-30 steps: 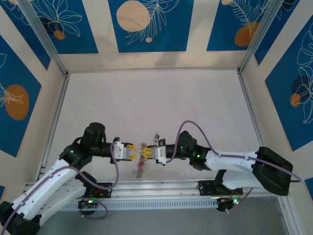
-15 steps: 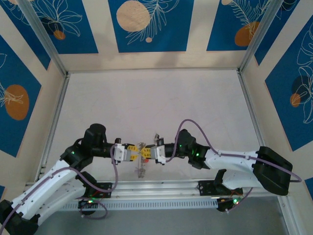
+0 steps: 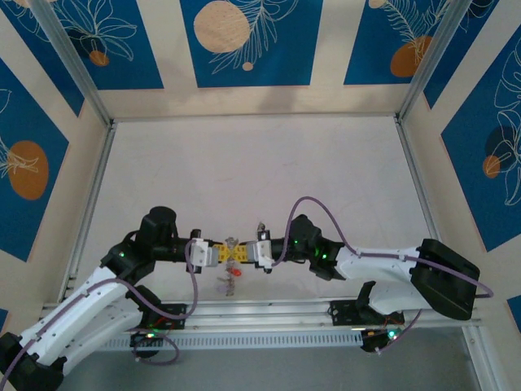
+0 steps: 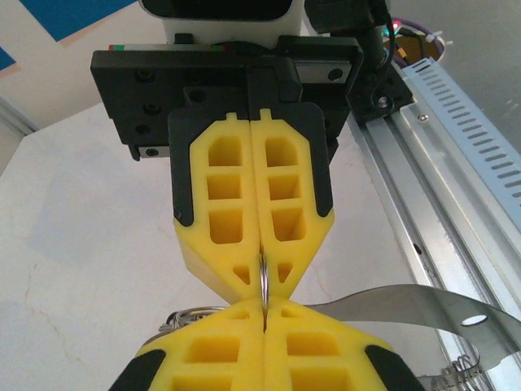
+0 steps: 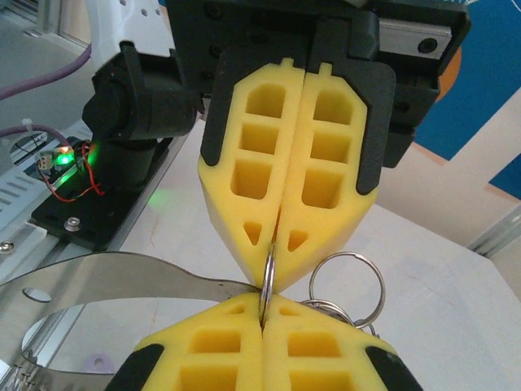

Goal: Put the keys on the keyring

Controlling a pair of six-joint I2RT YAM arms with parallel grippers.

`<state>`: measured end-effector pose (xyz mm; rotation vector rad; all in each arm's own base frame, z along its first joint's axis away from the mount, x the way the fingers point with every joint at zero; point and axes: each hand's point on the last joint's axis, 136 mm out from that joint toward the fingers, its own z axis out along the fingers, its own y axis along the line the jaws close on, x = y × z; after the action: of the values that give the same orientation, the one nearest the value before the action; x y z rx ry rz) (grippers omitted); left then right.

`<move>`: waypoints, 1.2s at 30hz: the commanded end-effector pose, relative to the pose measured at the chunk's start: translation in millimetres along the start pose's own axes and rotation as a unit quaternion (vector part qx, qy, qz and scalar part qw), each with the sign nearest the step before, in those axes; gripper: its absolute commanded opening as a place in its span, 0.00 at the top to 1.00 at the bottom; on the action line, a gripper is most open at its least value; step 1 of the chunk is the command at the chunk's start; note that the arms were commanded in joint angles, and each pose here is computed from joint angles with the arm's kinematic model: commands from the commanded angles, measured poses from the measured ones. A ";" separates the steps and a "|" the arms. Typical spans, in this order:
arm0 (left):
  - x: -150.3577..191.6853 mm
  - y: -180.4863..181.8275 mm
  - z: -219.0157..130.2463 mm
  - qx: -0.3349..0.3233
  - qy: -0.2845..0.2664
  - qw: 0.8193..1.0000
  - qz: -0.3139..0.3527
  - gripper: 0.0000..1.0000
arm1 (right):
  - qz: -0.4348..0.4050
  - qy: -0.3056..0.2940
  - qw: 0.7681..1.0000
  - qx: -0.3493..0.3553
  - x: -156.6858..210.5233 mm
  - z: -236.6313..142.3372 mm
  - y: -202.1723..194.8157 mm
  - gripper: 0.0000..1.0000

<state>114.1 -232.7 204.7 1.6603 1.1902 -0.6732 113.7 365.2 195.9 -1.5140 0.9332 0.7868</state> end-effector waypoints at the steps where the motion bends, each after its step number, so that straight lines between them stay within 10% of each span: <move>1: -7.3 12.6 -4.3 -0.031 0.009 0.999 0.013 1.00 | -0.017 -0.033 0.999 0.020 -24.8 2.9 -12.7 0.88; 9: 12.4 17.3 -9.2 -0.010 0.136 0.991 0.002 1.00 | 0.043 0.060 0.996 0.051 5.8 3.3 -27.1 0.70; 18: 17.9 26.6 -1.2 -0.005 0.193 0.981 0.001 1.00 | 0.072 0.083 0.991 0.075 18.7 8.3 -35.6 0.84; 27: 4.9 24.4 -4.4 -0.013 0.161 0.987 0.004 1.00 | 0.073 0.067 0.990 0.103 16.9 0.9 -40.3 1.00; 31: 7.9 16.6 -3.8 -0.021 0.139 0.990 0.007 0.75 | 0.028 -0.009 0.996 0.085 -9.1 -8.1 -27.3 1.00; 36: 4.7 9.0 -4.8 -0.027 0.107 0.994 0.010 0.74 | 0.005 -0.054 0.996 0.075 -27.6 -17.0 -24.0 1.00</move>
<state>132.2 -220.0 202.4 1.7458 1.3811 -0.3865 132.5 354.3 186.8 -1.3912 1.0983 0.7431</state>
